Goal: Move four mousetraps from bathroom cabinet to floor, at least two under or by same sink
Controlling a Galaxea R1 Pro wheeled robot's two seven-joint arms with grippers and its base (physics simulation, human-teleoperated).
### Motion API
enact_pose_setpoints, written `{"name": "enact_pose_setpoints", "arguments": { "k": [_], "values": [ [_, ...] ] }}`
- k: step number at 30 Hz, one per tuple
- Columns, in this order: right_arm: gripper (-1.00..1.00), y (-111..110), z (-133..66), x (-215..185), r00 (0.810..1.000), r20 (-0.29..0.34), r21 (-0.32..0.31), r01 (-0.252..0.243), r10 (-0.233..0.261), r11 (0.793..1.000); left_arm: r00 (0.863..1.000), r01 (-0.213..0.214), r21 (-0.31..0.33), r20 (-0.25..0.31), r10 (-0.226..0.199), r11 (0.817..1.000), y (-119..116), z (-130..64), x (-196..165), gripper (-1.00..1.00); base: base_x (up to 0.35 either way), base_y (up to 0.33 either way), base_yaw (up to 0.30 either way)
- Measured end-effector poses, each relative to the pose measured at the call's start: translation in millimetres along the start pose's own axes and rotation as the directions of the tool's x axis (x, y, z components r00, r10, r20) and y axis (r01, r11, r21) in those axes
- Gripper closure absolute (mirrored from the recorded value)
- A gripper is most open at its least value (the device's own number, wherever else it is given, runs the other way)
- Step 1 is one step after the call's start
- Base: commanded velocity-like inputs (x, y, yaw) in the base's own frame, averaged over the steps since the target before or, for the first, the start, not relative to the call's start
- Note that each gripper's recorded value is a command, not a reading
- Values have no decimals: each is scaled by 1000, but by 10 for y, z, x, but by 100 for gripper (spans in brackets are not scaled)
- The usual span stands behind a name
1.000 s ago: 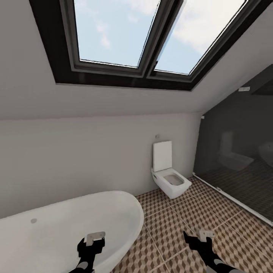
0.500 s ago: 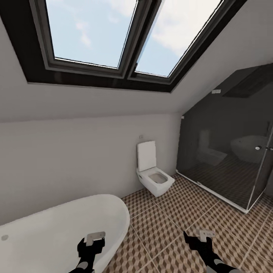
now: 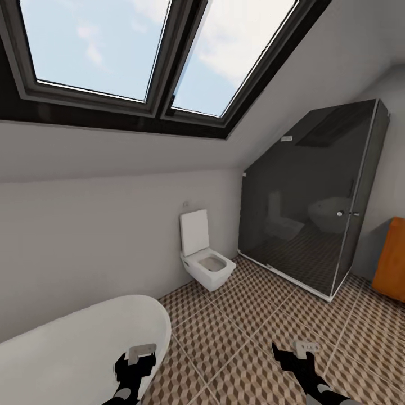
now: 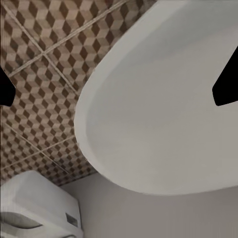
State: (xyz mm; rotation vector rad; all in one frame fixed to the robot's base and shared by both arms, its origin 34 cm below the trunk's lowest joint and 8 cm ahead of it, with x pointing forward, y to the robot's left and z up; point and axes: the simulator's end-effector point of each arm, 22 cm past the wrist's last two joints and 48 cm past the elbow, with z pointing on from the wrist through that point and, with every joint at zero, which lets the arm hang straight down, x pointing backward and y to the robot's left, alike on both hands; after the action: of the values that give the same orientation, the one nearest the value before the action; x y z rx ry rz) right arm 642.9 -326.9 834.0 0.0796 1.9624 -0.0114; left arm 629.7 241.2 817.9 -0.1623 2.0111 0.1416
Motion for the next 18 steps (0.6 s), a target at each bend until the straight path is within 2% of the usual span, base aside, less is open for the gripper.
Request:
{"name": "enact_pose_setpoints", "arguments": {
  "k": [18],
  "values": [
    [-100, 1, -6, -50, 1000, 9, -1, -1, 1, 1000, 1000, 2, 1, 9, -2, 1000, -8, -9, -45, -100, 0, 0, -292]
  ]
}}
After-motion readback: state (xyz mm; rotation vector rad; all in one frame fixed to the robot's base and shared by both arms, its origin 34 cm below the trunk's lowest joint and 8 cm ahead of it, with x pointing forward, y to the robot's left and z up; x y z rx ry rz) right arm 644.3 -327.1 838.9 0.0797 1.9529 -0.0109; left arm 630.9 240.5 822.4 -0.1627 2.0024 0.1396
